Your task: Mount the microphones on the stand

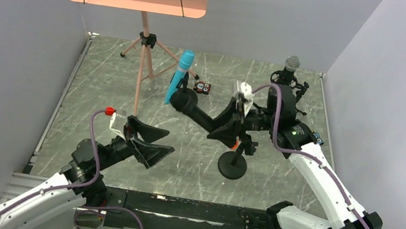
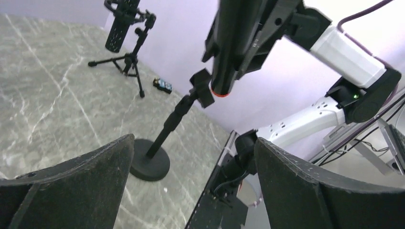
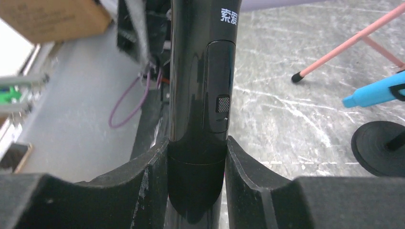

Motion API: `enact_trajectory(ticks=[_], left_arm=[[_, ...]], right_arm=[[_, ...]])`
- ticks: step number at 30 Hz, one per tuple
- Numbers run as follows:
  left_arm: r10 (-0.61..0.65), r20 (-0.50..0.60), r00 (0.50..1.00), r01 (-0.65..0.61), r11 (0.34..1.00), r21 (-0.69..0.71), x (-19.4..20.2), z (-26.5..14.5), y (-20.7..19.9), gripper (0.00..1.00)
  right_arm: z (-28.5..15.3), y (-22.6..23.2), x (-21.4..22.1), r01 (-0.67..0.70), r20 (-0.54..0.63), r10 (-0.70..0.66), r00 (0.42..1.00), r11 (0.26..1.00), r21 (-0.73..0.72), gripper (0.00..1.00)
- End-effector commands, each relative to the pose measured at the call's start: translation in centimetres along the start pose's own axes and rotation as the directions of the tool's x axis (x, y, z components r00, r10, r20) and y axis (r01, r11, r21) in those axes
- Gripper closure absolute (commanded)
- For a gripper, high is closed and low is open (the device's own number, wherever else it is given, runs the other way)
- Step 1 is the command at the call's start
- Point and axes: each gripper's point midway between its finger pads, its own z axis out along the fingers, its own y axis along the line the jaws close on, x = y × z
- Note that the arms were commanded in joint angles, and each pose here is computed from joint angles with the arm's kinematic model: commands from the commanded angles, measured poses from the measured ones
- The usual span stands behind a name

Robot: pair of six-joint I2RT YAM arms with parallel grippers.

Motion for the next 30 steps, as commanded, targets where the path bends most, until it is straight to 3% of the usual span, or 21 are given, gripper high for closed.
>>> enact_trajectory(ticks=[1, 10, 16, 22, 30], left_arm=[[0.069, 0.232, 0.97, -0.101, 0.986, 0.13, -6.8, 2.1, -4.7, 0.01], [0.174, 0.274, 0.946, -0.209, 0.972, 0.107, -8.2, 8.6, -6.7, 0.01], [0.151, 0.29, 0.945, -0.156, 0.988, -0.005, -9.1, 10.7, -4.8, 0.01], [0.105, 0.294, 0.95, -0.109, 0.994, -0.004, -9.4, 12.0, -4.9, 0.13], [0.059, 0.265, 0.962, -0.072, 0.997, 0.04, -8.4, 13.1, -5.3, 0.37]], right_arm=[[0.0, -0.5, -4.8, -0.124, 0.16, 0.128, 0.979, 0.992, -0.034, 0.84], [0.2, -0.5, -3.1, -0.181, 0.17, 0.186, 0.968, 0.982, -0.048, 0.83], [0.1, 0.1, -2.6, -0.165, 0.167, 0.174, 0.97, 0.984, -0.067, 0.82], [0.4, 0.3, -2.1, -0.164, 0.159, 0.177, 0.971, 0.982, -0.088, 0.82], [0.3, 0.6, -1.8, -0.138, 0.154, 0.151, 0.976, 0.986, -0.093, 0.81]])
